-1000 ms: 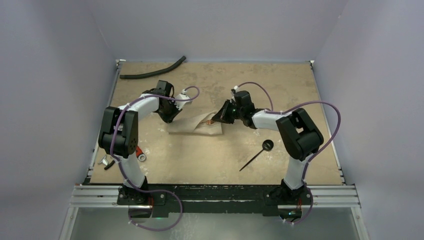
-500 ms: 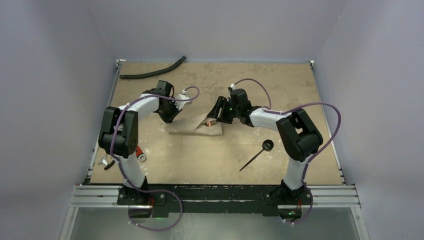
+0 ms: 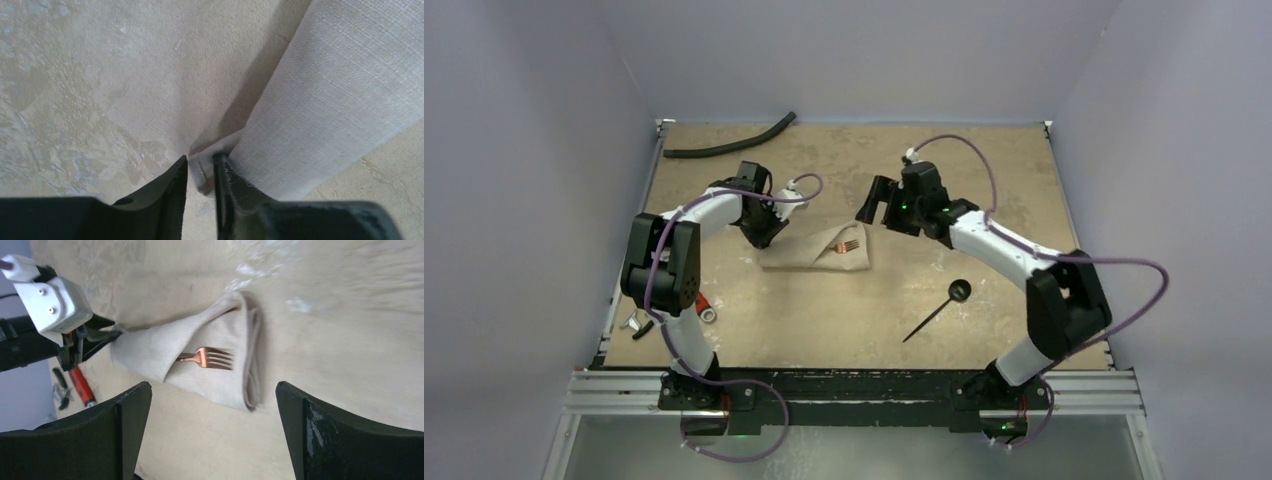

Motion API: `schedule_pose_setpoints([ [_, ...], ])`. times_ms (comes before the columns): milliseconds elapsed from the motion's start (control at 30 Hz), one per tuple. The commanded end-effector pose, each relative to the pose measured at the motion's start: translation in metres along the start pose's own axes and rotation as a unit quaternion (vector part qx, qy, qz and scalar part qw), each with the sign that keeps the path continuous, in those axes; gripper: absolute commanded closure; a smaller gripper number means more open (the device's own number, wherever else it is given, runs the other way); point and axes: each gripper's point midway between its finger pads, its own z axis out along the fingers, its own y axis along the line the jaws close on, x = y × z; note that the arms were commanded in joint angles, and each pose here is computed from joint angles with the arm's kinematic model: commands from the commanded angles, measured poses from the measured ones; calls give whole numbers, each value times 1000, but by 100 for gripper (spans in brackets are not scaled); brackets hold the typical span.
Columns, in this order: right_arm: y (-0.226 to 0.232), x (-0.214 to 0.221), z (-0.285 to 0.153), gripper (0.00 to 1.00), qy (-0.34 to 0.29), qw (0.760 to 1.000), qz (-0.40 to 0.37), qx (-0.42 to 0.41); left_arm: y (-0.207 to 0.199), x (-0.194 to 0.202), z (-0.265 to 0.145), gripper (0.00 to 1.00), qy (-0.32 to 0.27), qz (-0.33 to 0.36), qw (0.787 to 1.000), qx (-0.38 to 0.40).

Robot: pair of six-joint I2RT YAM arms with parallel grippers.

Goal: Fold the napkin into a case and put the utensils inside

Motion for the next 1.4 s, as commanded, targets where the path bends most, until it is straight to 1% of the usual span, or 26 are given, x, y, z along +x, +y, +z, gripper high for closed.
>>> schedule_pose_setpoints([
  [0,-55,-22,-60,1,-55,993,21,106,4,-14,-20,69,-23,0,1000,-7],
  [33,-70,-22,-72,1,-64,989,40,124,4,-16,-22,63,-25,0,1000,-7],
  [67,-87,-25,-84,1,-74,985,61,142,4,-17,-24,53,-25,0,1000,-5],
  [100,-99,-21,-92,1,-75,983,78,151,4,-18,-27,39,-24,-2,1000,-3],
  [167,-116,-10,-104,1,-69,978,108,164,4,-21,-31,30,-22,-9,1000,2],
  [200,-125,-2,-108,1,-60,975,122,178,4,-23,-34,19,-23,-11,1000,5],
  [233,-133,6,-112,1,-51,971,130,194,4,-26,-37,14,-26,-14,1000,5],
  [300,-151,21,-118,1,-26,962,143,233,8,-32,-44,10,-34,-17,999,-4],
  [400,-166,44,-128,1,8,948,161,274,15,-39,-55,7,-42,-23,999,-20],
  [500,-173,72,-136,1,44,940,175,290,21,-44,-64,5,-47,-31,998,-30],
  [567,-183,83,-144,1,47,934,169,310,25,-46,-70,4,-53,-38,997,-37],
  [700,-188,112,-138,1,72,936,181,293,37,-49,-82,2,-62,-54,995,-54],
  [800,-202,127,-132,1,94,924,190,318,48,-51,-92,1,-66,-59,993,-72],
  [867,-205,130,-127,2,98,923,190,321,55,-54,-99,1,-72,-65,992,-84],
  [900,-205,128,-125,4,96,924,189,319,60,-56,-103,1,-77,-67,991,-91],
  [1000,-199,124,-116,16,90,929,192,303,67,-62,-110,1,-94,-74,987,-107],
  [1033,-197,124,-114,18,89,931,194,298,68,-65,-112,1,-99,-75,986,-109],
  [1133,-187,124,-108,20,90,932,197,292,69,-68,-114,1,-106,-87,984,-112],
  [1233,-177,130,-101,21,91,934,193,287,63,-64,-107,1,-103,-96,985,-99],
  [1367,-180,141,-91,31,98,931,193,296,57,-61,-101,1,-97,-105,986,-86],
])
